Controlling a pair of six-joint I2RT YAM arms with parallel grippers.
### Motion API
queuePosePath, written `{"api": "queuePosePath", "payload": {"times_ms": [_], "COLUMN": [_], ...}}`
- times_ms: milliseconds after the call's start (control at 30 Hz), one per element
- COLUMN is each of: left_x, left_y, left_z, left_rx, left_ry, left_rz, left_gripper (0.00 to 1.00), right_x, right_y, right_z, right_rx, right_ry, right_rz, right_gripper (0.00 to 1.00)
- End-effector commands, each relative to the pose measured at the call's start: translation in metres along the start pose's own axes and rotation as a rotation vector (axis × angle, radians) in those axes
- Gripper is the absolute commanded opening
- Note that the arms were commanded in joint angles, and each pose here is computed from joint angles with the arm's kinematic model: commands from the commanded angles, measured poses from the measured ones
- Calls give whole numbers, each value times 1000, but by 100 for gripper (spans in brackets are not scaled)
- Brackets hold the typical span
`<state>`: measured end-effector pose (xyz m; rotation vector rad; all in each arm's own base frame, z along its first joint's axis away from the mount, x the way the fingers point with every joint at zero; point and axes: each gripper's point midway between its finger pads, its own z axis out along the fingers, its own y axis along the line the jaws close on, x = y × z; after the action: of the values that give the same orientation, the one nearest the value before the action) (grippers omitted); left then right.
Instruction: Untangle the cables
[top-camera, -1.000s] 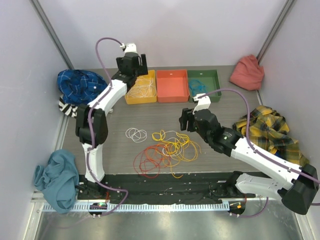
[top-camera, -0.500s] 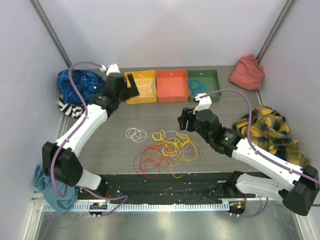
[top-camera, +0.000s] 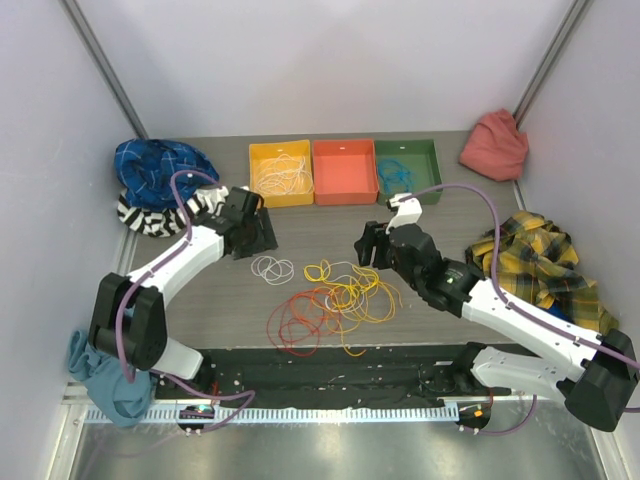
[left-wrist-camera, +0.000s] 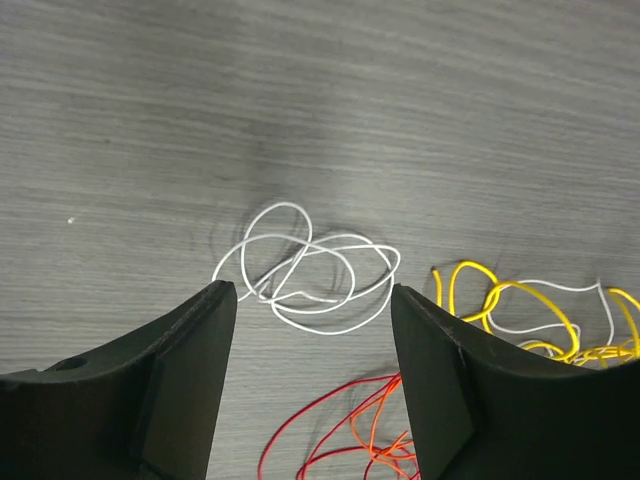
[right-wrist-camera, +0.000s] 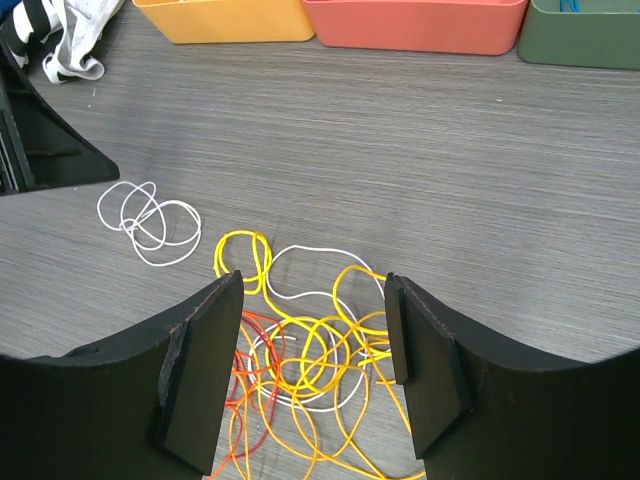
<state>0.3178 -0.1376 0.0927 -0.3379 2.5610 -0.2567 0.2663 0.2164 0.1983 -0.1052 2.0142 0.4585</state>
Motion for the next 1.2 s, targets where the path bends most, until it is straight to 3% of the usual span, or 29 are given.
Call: {"api": "queuePosePath", "payload": {"times_ms": [0,300,400,467,667,833,900,1067,1167], "left_x": [13,33,35,35,30,28,23,12,7], "left_y": [6,30,35,33,31,28,19,-2,-11], "left_z": [6,35,43,45,41,31,21,-4,-19], "left_rx": [-14,-145,-168,-162,-156,-133,-83,28,79], "left_ry": [35,115,136,142,128,116,96,51,28], "left_rz": [-2,14,-1,-6,-10,-13,-28,-54,-60], "left_gripper": [67,66,62,52,0,0,0,0,0], "right_x": [-10,-7,-6,-5,-5,-1,3,41,39], "right_y": [6,0,0,-1,-3,10,33,68,87], "right_z": [1,-1,-1,-1,-2,5,9,47,58], "right_rx": [-20,-4,-4,-2,3,-54,-162,-251,-315], "right_ry": [-39,-44,-42,-42,-48,-29,-2,184,171], "right_rz": [40,37,35,33,29,37,62,87,133], "right_gripper": [66,66,66,66,66,66,71,75,75]}}
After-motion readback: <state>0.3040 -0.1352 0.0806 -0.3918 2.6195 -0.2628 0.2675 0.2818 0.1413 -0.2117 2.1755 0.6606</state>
